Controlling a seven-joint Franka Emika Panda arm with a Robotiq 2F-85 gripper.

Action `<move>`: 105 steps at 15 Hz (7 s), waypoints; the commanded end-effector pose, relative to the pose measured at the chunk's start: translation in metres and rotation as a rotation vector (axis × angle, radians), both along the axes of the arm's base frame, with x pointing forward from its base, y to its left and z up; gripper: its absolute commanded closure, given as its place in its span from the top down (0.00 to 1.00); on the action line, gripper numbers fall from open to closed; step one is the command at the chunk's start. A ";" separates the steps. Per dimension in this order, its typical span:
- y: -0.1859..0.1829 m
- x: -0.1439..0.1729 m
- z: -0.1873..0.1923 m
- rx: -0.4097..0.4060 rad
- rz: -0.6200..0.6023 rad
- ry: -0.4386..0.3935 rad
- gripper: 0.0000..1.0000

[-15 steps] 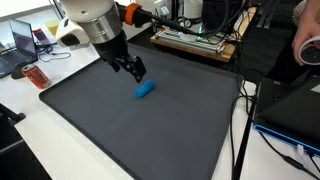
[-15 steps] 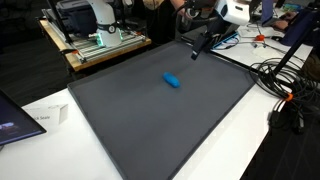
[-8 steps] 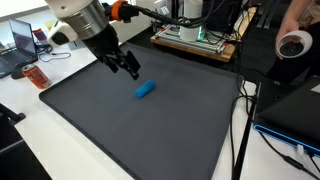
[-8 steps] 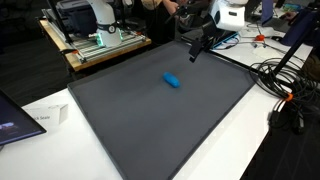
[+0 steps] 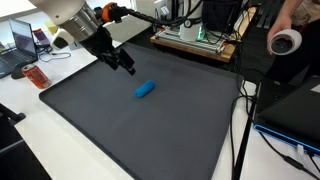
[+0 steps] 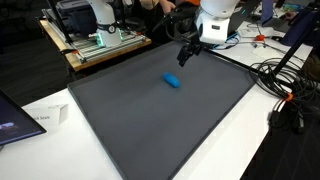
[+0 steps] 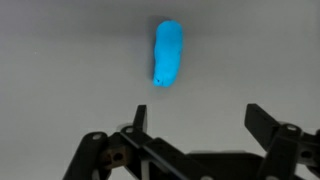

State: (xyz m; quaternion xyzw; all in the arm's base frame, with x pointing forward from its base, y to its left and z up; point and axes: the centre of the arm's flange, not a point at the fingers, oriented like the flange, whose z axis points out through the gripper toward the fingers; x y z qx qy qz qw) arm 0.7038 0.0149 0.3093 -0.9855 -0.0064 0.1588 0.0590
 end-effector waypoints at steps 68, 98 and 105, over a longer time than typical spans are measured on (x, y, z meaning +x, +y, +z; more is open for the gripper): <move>0.051 -0.295 -0.046 -0.213 -0.214 -0.670 1.00; 0.073 -0.271 -0.087 -0.155 -0.073 -0.831 1.00; 0.072 -0.234 -0.096 -0.208 0.024 -0.743 1.00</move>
